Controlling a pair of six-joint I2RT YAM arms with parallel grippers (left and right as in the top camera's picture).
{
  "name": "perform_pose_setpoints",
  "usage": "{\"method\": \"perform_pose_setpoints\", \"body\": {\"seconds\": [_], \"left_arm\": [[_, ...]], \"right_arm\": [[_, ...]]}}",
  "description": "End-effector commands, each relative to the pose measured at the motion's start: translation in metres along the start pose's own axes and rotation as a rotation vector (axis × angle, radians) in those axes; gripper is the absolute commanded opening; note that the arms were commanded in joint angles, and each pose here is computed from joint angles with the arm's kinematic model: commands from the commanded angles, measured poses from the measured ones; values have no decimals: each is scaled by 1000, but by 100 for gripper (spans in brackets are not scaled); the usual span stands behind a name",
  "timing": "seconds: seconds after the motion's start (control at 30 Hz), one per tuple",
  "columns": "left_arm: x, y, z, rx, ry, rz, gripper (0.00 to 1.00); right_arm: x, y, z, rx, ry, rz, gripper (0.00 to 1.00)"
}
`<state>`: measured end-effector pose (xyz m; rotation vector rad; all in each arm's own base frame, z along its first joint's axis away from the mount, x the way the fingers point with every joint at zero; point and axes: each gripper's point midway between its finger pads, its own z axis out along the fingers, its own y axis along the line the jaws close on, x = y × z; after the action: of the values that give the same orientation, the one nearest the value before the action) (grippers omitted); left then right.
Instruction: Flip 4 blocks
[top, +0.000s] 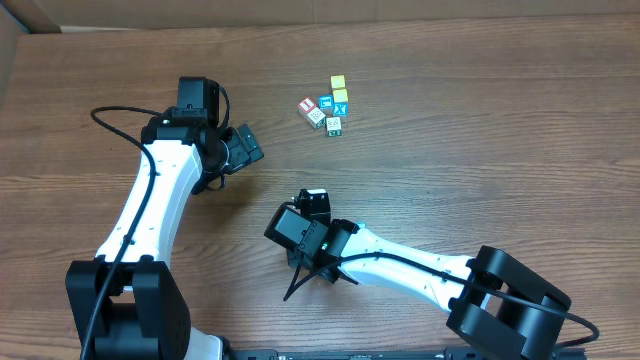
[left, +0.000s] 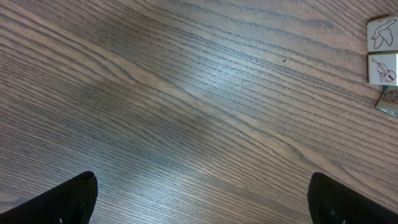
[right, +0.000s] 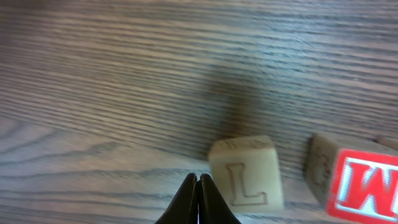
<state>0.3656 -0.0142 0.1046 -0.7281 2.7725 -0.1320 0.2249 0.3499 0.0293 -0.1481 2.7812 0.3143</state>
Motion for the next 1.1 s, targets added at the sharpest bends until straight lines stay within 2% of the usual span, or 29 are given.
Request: {"method": "perform_pose_setpoints", "body": {"seconds": [0.0,0.4,1.07], "left_arm": [[-4,1,-3,-9,-19,10,100],[-4,1,-3,-9,-19,10,100],[-4,1,-3,-9,-19,10,100]], "right_arm": [[-3,4,1,-14,-18,11,5],[2,-2,19,19,-4,6,5],[-19,-12,12,38,-21,49,7]]}}
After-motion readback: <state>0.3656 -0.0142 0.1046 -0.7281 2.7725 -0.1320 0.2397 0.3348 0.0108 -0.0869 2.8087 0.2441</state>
